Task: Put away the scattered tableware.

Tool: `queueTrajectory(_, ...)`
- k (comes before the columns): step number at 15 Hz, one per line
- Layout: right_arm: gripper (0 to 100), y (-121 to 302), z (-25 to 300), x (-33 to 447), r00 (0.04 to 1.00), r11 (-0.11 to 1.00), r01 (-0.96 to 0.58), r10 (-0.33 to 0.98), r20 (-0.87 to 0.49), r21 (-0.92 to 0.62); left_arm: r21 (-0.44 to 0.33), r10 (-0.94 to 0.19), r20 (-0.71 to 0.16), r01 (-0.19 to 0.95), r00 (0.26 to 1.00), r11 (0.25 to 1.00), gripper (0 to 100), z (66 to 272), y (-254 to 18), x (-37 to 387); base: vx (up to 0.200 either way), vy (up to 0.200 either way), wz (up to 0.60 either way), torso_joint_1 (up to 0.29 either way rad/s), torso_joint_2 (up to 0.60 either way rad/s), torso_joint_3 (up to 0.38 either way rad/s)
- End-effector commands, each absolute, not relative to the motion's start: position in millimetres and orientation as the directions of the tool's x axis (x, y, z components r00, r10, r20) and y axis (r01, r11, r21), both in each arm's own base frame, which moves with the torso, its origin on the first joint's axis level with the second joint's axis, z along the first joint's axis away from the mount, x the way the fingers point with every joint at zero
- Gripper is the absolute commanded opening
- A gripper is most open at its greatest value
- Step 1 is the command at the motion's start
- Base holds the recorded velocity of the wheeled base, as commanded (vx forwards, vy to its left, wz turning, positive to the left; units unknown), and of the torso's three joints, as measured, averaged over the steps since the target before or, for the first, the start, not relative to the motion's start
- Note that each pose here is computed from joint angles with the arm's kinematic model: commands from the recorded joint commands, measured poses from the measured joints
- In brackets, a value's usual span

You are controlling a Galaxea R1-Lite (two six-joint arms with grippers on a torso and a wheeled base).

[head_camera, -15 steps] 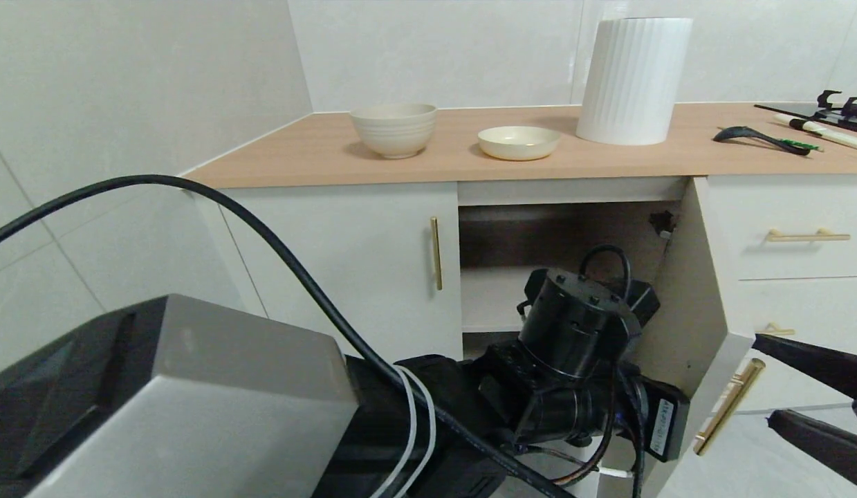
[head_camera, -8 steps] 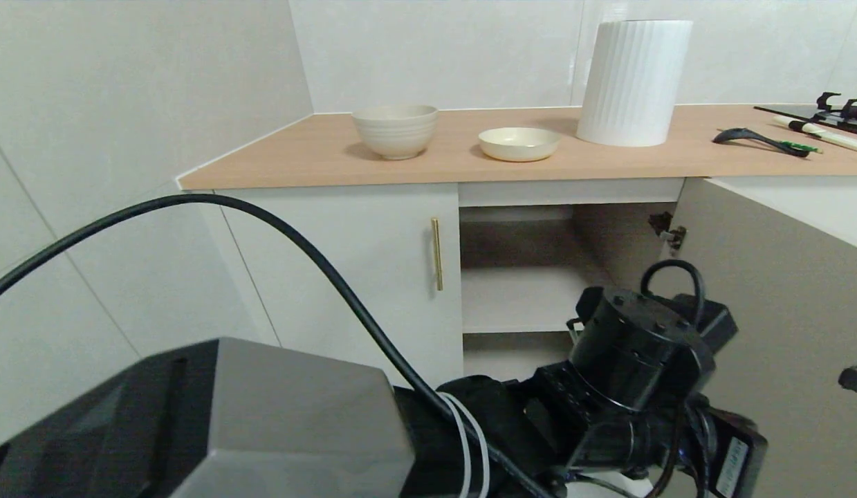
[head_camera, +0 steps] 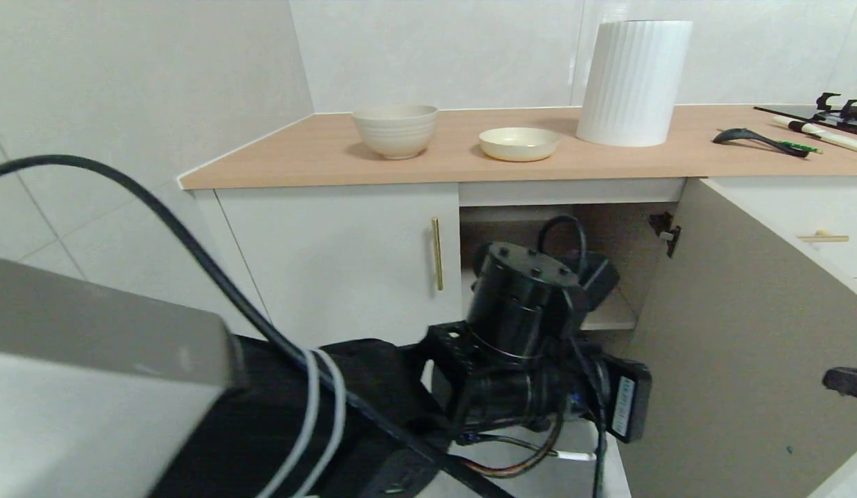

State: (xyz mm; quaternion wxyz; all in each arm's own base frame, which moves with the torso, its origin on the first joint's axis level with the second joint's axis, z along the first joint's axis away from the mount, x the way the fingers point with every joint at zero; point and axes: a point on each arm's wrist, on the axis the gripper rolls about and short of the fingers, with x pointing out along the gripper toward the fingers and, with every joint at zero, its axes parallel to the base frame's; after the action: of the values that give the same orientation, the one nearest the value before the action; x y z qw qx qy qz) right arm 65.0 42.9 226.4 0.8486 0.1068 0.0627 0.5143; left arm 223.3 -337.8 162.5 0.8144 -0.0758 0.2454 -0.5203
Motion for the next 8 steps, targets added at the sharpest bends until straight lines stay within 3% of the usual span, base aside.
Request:
queueTrajectory(1, 100, 53, 224, 89, 0.462, 0.459, -0.839, 0.885, -0.06, 0.292, -0.372, -0.858, -0.246, 0.773, 0.451, 0.513, 0, 204, -270, 224, 0.0, 0.0, 0.0, 0.0, 0.0, 0.0)
queueTrajectory(4, 100, 74, 233, 130, 0.456, 0.469, -0.818, 0.882, -0.123, 0.333, -0.366, -0.795, -0.214, 0.709, 0.567, 0.603, 0, 212, -211, 227, 0.0, 0.0, 0.0, 0.0, 0.0, 0.0)
queueTrajectory(8, 100, 132, 228, 170, 0.631, 0.676, -0.706, 0.735, -0.246, 0.209, -0.309, -0.661, -0.242, 0.589, 0.711, 0.747, 0, 193, -141, 232, 0.0, 0.0, 0.0, 0.0, 0.0, 0.0)
